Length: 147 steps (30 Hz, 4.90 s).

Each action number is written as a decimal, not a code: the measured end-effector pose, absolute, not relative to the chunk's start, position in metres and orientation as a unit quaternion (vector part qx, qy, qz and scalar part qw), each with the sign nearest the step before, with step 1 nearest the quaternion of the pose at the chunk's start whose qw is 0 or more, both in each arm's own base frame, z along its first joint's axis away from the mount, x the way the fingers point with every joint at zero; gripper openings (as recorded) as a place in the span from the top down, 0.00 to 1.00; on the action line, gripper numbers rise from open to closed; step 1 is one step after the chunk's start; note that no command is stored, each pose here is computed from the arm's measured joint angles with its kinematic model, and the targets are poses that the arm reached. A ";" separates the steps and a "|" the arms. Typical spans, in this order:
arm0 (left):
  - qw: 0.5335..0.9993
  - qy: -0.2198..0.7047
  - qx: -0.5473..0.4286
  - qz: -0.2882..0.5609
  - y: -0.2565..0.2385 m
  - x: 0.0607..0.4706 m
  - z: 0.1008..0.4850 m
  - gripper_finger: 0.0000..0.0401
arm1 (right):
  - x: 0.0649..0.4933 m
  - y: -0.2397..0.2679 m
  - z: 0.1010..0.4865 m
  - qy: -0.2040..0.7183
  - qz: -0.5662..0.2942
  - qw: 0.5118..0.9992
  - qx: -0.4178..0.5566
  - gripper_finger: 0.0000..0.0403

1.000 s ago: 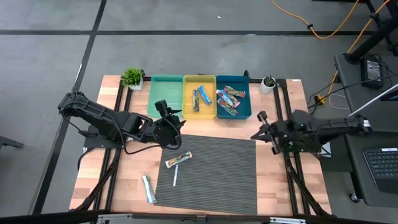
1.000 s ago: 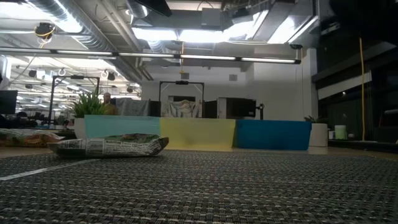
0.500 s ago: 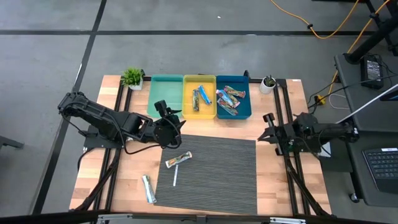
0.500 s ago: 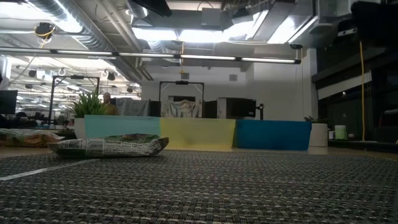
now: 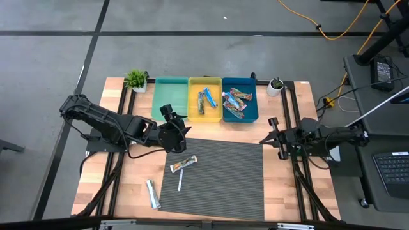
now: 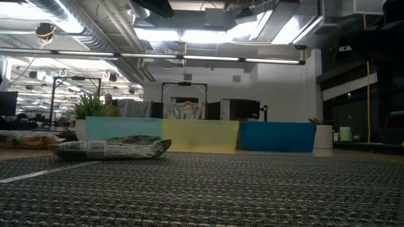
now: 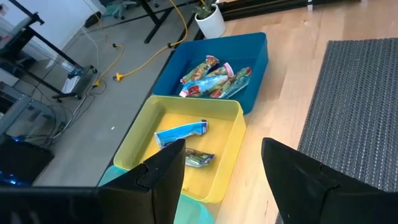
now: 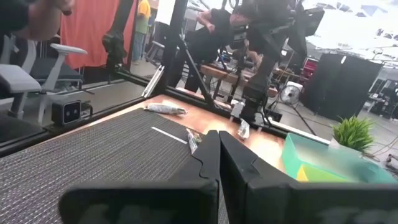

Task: Pick and place Granola Bars by type
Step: Put the yellow granola bar into the green bin

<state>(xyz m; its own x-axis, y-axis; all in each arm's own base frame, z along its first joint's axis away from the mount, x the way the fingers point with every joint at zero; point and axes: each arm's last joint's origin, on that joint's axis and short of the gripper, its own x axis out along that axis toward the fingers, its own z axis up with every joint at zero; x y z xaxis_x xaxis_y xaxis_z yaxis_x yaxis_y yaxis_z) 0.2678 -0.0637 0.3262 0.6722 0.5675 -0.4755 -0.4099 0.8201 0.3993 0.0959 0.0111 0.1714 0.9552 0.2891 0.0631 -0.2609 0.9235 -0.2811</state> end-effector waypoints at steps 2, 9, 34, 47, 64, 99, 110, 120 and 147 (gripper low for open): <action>0.905 0.302 0.130 0.270 -0.064 0.268 0.326 0.49 | 0.096 0.011 0.171 -0.051 0.141 0.980 -0.135 0.99; 0.905 0.301 0.131 0.269 -0.064 0.268 0.326 0.49 | 0.096 0.011 0.171 -0.050 0.141 0.980 -0.129 0.98; 0.860 0.482 -0.061 0.156 -0.074 0.262 0.226 0.53 | 0.097 0.009 0.170 -0.038 0.103 0.988 -0.110 0.94; 0.842 0.518 -0.124 0.084 -0.089 0.288 0.186 0.40 | 0.097 0.009 0.170 -0.038 0.103 0.988 -0.110 0.94; 0.814 0.559 -0.122 0.098 -0.092 0.300 0.147 0.41 | 0.097 0.009 0.170 -0.038 0.104 0.988 -0.110 0.94; 0.840 0.531 -0.028 0.112 -0.092 0.333 0.233 0.97 | 0.097 0.009 0.170 -0.038 0.104 0.988 -0.110 0.94; 0.821 0.543 0.007 0.175 -0.054 0.328 0.265 0.97 | 0.097 0.009 0.170 -0.038 0.104 0.988 -0.110 0.94; 0.829 0.484 -0.042 0.279 0.037 0.280 0.328 0.98 | 0.097 0.009 0.170 -0.038 0.104 0.988 -0.110 0.94; 0.811 0.452 -0.097 0.358 0.166 0.221 0.313 0.98 | 0.097 0.009 0.170 -0.038 0.104 0.988 -0.110 0.94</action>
